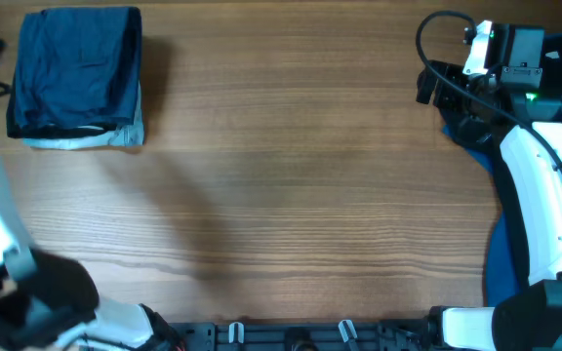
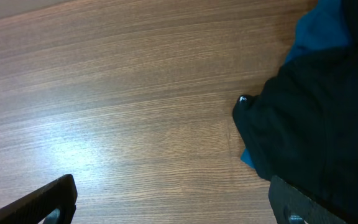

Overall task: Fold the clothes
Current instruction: 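Release the shorts and raise the left gripper above the stack, then press and straighten the shorts on the stack with the left gripper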

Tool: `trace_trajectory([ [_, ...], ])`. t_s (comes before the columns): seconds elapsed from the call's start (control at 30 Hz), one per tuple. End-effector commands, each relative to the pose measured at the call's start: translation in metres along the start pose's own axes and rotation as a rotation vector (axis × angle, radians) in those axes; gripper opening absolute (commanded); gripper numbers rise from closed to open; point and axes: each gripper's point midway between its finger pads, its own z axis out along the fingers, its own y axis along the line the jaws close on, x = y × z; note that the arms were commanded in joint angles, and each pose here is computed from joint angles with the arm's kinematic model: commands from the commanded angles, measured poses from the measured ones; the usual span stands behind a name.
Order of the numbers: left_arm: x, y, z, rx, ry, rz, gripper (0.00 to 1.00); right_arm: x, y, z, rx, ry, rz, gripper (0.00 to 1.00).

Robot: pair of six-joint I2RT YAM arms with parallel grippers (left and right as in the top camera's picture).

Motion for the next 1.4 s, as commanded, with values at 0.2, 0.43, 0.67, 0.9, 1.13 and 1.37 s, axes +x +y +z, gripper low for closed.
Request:
trace_trajectory([
  [0.2,0.088,-0.082,0.029,0.467,0.381,0.005,0.08,0.004,-0.002,0.006,0.016,0.013,-0.007,1.00],
  [0.43,0.206,-0.079,0.089,0.578,0.746,-0.015,0.04,0.004,-0.002,0.006,0.016,0.013,-0.006,1.00],
  [0.67,0.308,-0.029,0.140,0.476,0.971,-0.036,0.04,0.004,-0.002,0.006,0.016,0.012,-0.007,1.00],
  [0.9,0.291,-0.045,0.128,0.591,0.973,-0.067,0.04,0.004,-0.002,0.006,0.016,0.012,-0.007,1.00],
  [1.13,0.163,-0.127,0.051,0.865,0.657,0.042,0.04,0.004,-0.002,0.006,0.016,0.013,-0.007,1.00],
  [1.37,0.149,-0.146,0.077,0.830,0.494,0.085,0.08,0.004,-0.002,0.006,0.017,0.012,-0.006,1.00],
])
